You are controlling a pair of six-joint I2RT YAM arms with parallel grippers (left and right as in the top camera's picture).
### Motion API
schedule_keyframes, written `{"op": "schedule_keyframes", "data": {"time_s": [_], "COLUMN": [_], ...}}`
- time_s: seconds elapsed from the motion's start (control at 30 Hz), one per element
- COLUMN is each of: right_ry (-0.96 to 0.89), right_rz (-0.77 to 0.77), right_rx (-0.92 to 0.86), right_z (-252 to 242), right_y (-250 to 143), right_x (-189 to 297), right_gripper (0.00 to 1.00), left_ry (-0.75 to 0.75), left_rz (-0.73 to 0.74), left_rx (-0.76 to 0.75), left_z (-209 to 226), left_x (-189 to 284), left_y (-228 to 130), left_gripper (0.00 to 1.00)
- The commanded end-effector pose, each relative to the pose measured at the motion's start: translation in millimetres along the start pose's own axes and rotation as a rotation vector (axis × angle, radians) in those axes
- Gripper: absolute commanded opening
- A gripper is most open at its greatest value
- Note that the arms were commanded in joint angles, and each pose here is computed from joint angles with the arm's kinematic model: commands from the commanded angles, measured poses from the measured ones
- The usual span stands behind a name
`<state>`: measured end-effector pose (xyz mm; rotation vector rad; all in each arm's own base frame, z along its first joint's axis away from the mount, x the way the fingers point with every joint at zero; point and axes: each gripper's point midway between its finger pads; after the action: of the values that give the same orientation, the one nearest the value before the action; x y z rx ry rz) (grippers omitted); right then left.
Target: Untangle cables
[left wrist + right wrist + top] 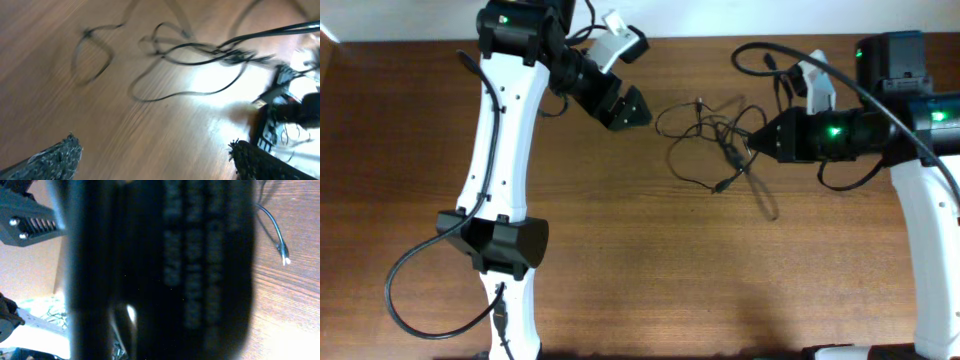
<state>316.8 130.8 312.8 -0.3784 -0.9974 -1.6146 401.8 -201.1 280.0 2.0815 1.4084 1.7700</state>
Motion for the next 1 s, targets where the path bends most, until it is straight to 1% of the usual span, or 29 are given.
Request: {"op": "schedule_keyframes", "data": {"time_s": [0.0,0.03,0.13,0.2,0.23,0.27,0.3,0.33,0.4,0.5,0.57,0.6,0.67,0.73,0.8,0.83,0.87,0.9,0.93,0.97], "right_ry": [0.008,0.012,0.108,0.152,0.172,0.204,0.240,0.284,0.311,0.327,0.334,0.332,0.299,0.241,0.165,0.097,0.055,0.010,-0.077,-0.285], "right_rz": [-0.016,-0.033,-0.054,-0.048,-0.049,-0.053,-0.055,-0.064,-0.078,-0.116,-0.125,-0.120,-0.120,-0.107,-0.110,-0.116,-0.111,-0.100,-0.074,-0.037], "right_rx": [-0.011,-0.028,-0.016,-0.014,-0.009,0.004,0.015,0.033,0.032,-0.017,-0.042,-0.052,-0.061,-0.090,-0.101,-0.110,-0.122,-0.139,-0.171,-0.216], "right_z": [11.7,12.7,29.7,36.9,40.3,46.1,52.4,59.9,61.2,47.7,41.9,40.8,35.4,25.3,12.2,0.1,-8.0,-16.4,-32.6,-69.9], "right_y": [3.1,7.8,14.9,14.0,14.7,15.9,17.1,19.8,23.4,31.7,33.0,31.7,31.3,26.9,26.4,26.4,25.0,21.8,14.8,2.3], "right_x": [0.8,1.0,2.5,3.7,4.3,5.5,7.0,9.3,13.7,27.8,33.5,33.5,31.5,28.2,25.5,23.6,22.0,20.7,18.5,21.2], "right_gripper": [0.04,0.04,0.04,0.04,0.04,0.04,0.04,0.04,0.04,0.04,0.04,0.04,0.04,0.04,0.04,0.07,0.30,0.60,0.91,0.99], "left_ry": [-0.102,-0.107,-0.128,-0.147,-0.151,-0.158,-0.162,-0.163,-0.166,-0.187,-0.175,-0.168,-0.157,-0.152,-0.152,-0.153,-0.139,-0.114,-0.032,0.089], "left_rz": [-0.101,-0.114,-0.112,-0.136,-0.150,-0.158,-0.157,-0.156,-0.152,-0.170,-0.208,-0.231,-0.285,-0.322,-0.325,-0.322,-0.311,-0.295,-0.257,-0.193], "left_rx": [-0.169,-0.114,-0.079,-0.167,-0.209,-0.238,-0.248,-0.241,-0.211,-0.218,-0.201,-0.182,-0.131,-0.107,-0.095,-0.088,-0.075,-0.055,0.009,0.079], "left_z": [-24.7,-24.9,-33.1,-47.9,-54.1,-57.7,-57.9,-54.5,-47.4,-48.7,-45.6,-43.6,-39.8,-37.8,-37.5,-37.5,-35.0,-30.3,-15.3,5.8], "left_x": [-1.4,-1.9,-14.9,-37.1,-46.9,-57.3,-65.2,-73.5,-84.1,-86.4,-84.8,-83.8,-80.4,-77.5,-77.1,-77.4,-78.5,-80.1,-83.4,-86.1], "left_y": [21.9,26.2,33.2,49.9,57.6,62.2,62.9,62.3,59.5,62.0,73.0,80.1,96.5,107.2,108.4,107.6,105.4,102.3,95.0,79.9], "left_gripper": [0.99,0.93,0.89,0.89,0.87,0.70,0.63,0.61,0.60,0.58,0.34,0.18,0.00,0.00,0.00,0.00,0.00,0.00,0.00,0.00]}}
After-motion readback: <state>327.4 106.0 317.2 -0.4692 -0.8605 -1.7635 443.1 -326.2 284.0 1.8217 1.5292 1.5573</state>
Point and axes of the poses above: each gripper's point midway between its finger pads, its own x axis back along the fingers, its own z axis along the line the jaws close on, y = z × x
